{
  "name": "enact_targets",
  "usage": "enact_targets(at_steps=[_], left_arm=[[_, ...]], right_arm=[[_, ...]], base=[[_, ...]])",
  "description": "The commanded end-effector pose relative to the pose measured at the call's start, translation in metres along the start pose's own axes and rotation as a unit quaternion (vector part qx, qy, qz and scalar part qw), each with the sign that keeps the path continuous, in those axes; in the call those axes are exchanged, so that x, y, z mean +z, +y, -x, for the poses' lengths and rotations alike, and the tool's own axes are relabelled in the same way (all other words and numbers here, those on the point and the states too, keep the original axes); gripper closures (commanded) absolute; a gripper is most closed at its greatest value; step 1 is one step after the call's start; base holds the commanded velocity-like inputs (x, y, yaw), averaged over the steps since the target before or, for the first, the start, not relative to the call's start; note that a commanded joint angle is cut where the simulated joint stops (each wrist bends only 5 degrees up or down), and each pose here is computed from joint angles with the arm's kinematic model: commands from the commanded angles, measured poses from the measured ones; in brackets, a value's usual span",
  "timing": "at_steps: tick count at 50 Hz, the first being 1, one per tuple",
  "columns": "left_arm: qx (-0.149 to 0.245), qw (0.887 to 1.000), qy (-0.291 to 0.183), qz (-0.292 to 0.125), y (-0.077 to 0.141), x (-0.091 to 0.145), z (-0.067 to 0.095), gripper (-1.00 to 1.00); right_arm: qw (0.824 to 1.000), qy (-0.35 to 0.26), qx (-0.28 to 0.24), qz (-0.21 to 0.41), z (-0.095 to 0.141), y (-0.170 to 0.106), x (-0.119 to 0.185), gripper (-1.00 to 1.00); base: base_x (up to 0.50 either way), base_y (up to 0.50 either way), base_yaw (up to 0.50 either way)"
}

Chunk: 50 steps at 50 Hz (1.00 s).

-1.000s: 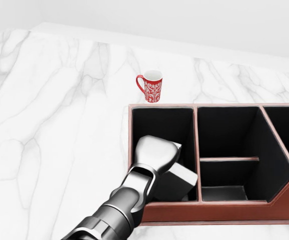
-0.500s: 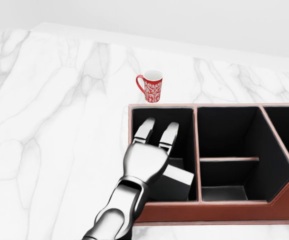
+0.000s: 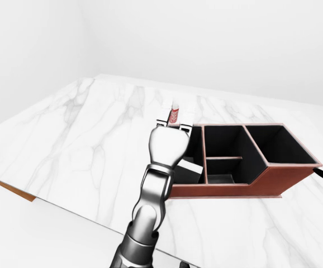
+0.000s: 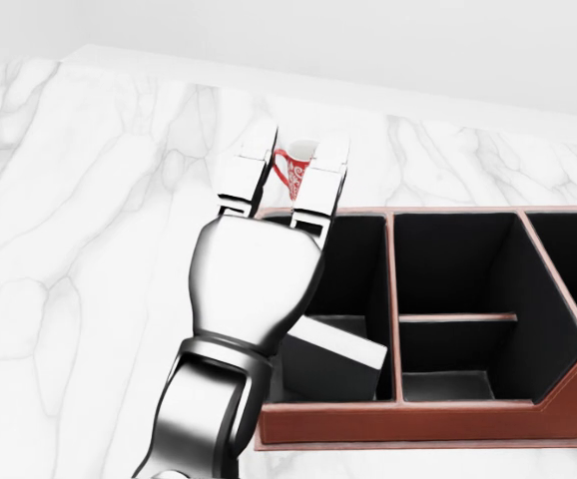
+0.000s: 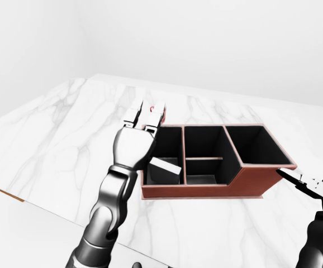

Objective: Pick up the book and place it in the left compartment of the caddy.

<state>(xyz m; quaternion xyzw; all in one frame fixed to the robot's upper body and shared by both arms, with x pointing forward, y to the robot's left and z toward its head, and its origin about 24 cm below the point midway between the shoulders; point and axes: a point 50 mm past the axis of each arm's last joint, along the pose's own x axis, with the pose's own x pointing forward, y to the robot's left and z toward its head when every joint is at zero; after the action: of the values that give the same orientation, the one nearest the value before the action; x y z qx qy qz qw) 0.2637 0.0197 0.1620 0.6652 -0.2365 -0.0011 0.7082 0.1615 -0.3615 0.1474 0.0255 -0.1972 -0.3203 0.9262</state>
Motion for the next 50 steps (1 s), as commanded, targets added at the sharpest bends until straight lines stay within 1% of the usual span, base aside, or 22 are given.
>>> enact_targets(at_steps=[1, 3, 4, 8, 14, 16, 20, 24, 25, 28, 29, 32, 33, 38, 39, 43, 44, 45, 46, 47, 48, 50], left_arm=[[0.067, 0.997, 0.027, 0.009, 0.049, -0.008, 0.013, -1.00], [0.058, 0.997, 0.024, 0.043, 0.045, -0.009, 0.011, -1.00], [0.074, 0.995, 0.018, 0.068, 0.049, -0.009, 0.011, -1.00], [0.101, 0.991, 0.012, 0.092, 0.059, -0.011, 0.011, -1.00], [0.102, 0.991, 0.009, 0.092, 0.059, -0.011, 0.012, -1.00], [0.139, 0.982, 0.010, 0.126, 0.072, -0.017, 0.008, -1.00], [0.167, 0.972, -0.008, 0.168, 0.084, -0.019, 0.010, -1.00], [0.184, 0.966, -0.015, 0.182, 0.089, -0.022, 0.009, -1.00], [0.208, 0.951, -0.028, 0.229, 0.099, -0.025, 0.010, -1.00], [0.230, 0.937, -0.047, 0.260, 0.108, -0.026, 0.012, -1.00], [0.245, 0.926, -0.055, 0.283, 0.113, -0.029, 0.015, -1.00], [0.255, 0.919, -0.065, 0.294, 0.116, -0.029, 0.016, -1.00], [0.269, 0.898, -0.075, 0.339, 0.120, -0.034, 0.018, -1.00], [0.280, 0.899, -0.093, 0.324, 0.126, -0.033, 0.022, -1.00], [0.299, 0.880, -0.106, 0.353, 0.135, -0.035, 0.025, -1.00], [0.328, 0.856, -0.139, 0.375, 0.150, -0.035, 0.033, -1.00], [0.329, 0.855, -0.141, 0.375, 0.150, -0.035, 0.034, -1.00], [0.349, 0.836, -0.148, 0.398, 0.155, -0.038, 0.038, -1.00], [0.355, 0.829, -0.155, 0.403, 0.157, -0.039, 0.039, -1.00], [0.370, 0.814, -0.164, 0.418, 0.162, -0.041, 0.044, -1.00], [0.372, 0.811, -0.168, 0.419, 0.163, -0.041, 0.044, -1.00], [0.388, 0.786, -0.182, 0.445, 0.167, -0.043, 0.050, -1.00]], right_arm=[[1.000, 0.002, 0.001, 0.000, 0.000, 0.000, -0.001, -1.00], [1.000, -0.004, 0.001, 0.000, 0.001, 0.000, 0.002, -1.00], [1.000, -0.004, 0.000, 0.001, 0.001, 0.000, 0.002, -1.00], [1.000, 0.003, 0.000, 0.001, 0.000, 0.000, -0.002, -1.00], [1.000, 0.003, 0.000, 0.001, 0.000, 0.000, -0.002, -1.00], [1.000, -0.002, 0.000, 0.001, 0.001, 0.000, 0.001, -1.00], [1.000, -0.004, -0.002, 0.000, 0.000, 0.000, 0.002, -1.00], [1.000, -0.005, -0.001, 0.000, 0.000, 0.000, 0.002, -1.00], [1.000, -0.003, 0.001, 0.001, 0.001, 0.001, 0.002, -1.00], [1.000, 0.002, 0.001, 0.002, 0.000, 0.001, -0.001, -1.00], [1.000, -0.001, 0.000, 0.001, 0.000, 0.001, 0.000, -1.00], [1.000, -0.004, 0.000, 0.001, 0.001, 0.001, 0.002, -1.00], [1.000, -0.003, 0.001, 0.001, 0.001, 0.001, 0.001, -1.00], [1.000, -0.005, 0.001, 0.001, 0.001, 0.001, 0.002, -1.00], [1.000, -0.008, 0.000, 0.001, 0.001, 0.001, 0.004, -1.00], [1.000, -0.003, 0.001, 0.001, 0.001, 0.001, 0.001, -1.00], [1.000, -0.003, 0.001, 0.001, 0.001, 0.001, 0.001, -1.00], [1.000, -0.004, 0.002, 0.001, 0.001, 0.001, 0.002, -1.00], [1.000, -0.006, 0.002, 0.001, 0.001, 0.002, 0.003, -1.00], [1.000, -0.005, 0.002, 0.001, 0.001, 0.002, 0.002, -1.00], [1.000, -0.004, 0.002, 0.001, 0.001, 0.002, 0.002, -1.00], [1.000, -0.003, 0.003, 0.001, 0.001, 0.002, 0.001, -1.00]], base=[[0.00, 0.00, 0.00], [0.00, 0.00, 0.00], [0.00, 0.00, 0.00], [0.00, 0.00, 0.00], [0.00, 0.00, 0.00], [0.00, 0.00, 0.00], [0.00, 0.00, 0.00], [0.00, 0.00, 0.00], [0.00, 0.00, 0.00], [0.00, 0.00, 0.00], [0.00, 0.00, 0.00], [0.00, 0.00, 0.00], [0.00, 0.00, 0.00], [0.00, 0.00, 0.00], [0.00, 0.00, 0.00], [0.00, 0.00, 0.00], [0.00, 0.00, 0.00], [0.00, 0.00, 0.00], [0.00, 0.00, 0.00], [0.00, 0.00, 0.00], [0.00, 0.00, 0.00], [0.00, 0.00, 0.00]])
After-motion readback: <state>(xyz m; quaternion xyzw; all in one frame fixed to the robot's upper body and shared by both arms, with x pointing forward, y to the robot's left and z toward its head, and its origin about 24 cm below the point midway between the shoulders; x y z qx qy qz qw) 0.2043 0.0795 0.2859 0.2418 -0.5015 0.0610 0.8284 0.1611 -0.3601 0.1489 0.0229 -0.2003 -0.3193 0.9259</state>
